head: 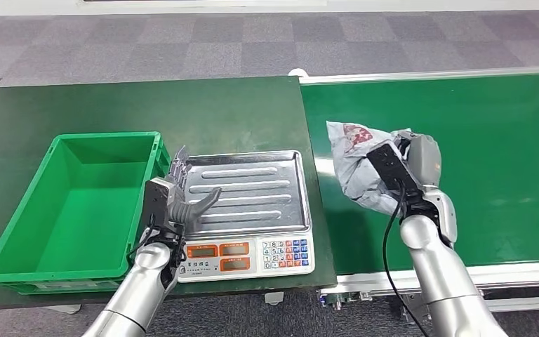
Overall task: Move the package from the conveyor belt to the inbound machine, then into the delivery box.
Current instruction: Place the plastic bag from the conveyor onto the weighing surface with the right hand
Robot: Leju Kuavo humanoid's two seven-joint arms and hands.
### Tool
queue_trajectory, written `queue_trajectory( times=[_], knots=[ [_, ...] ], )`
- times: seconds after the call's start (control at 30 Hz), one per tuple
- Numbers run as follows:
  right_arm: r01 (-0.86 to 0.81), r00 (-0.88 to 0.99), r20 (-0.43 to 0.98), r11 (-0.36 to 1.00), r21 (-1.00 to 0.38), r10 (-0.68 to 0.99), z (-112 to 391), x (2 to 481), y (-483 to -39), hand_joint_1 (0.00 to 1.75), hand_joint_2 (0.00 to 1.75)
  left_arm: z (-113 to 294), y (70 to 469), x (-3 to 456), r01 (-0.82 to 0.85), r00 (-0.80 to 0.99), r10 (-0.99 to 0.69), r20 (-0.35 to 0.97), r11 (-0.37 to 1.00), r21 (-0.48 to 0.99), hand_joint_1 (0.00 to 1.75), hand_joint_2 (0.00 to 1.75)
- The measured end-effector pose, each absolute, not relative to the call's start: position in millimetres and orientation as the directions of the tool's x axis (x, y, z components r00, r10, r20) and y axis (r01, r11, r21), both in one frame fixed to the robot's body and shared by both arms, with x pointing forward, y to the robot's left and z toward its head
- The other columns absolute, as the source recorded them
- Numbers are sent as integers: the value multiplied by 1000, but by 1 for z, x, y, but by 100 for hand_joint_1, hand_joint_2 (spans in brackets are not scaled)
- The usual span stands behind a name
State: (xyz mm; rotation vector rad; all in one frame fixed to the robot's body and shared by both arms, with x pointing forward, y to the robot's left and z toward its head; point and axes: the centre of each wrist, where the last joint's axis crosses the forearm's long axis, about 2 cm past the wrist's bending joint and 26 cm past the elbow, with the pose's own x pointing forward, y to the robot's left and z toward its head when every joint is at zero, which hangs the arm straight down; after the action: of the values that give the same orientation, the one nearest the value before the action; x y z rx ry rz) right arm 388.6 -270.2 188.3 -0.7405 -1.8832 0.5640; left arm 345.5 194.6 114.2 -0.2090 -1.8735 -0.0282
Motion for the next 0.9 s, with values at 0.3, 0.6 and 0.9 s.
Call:
queue_trajectory(
  times=[0.3,0.6,0.9],
  knots=[
    [72,-508,568,688,-722,648,223,404,-169,175,175,122,185,356,162,-300,141,943,982,-95,0,175],
    [-77,-600,576,677,-732,555,231,387,-98,175,175,121,180,357,165,-288,147,946,981,-102,0,175],
    [-287,-545,710,697,-658,446,216,375,-87,0,175,124,175,360,172,-279,154,948,979,-108,0,175]
  ],
)
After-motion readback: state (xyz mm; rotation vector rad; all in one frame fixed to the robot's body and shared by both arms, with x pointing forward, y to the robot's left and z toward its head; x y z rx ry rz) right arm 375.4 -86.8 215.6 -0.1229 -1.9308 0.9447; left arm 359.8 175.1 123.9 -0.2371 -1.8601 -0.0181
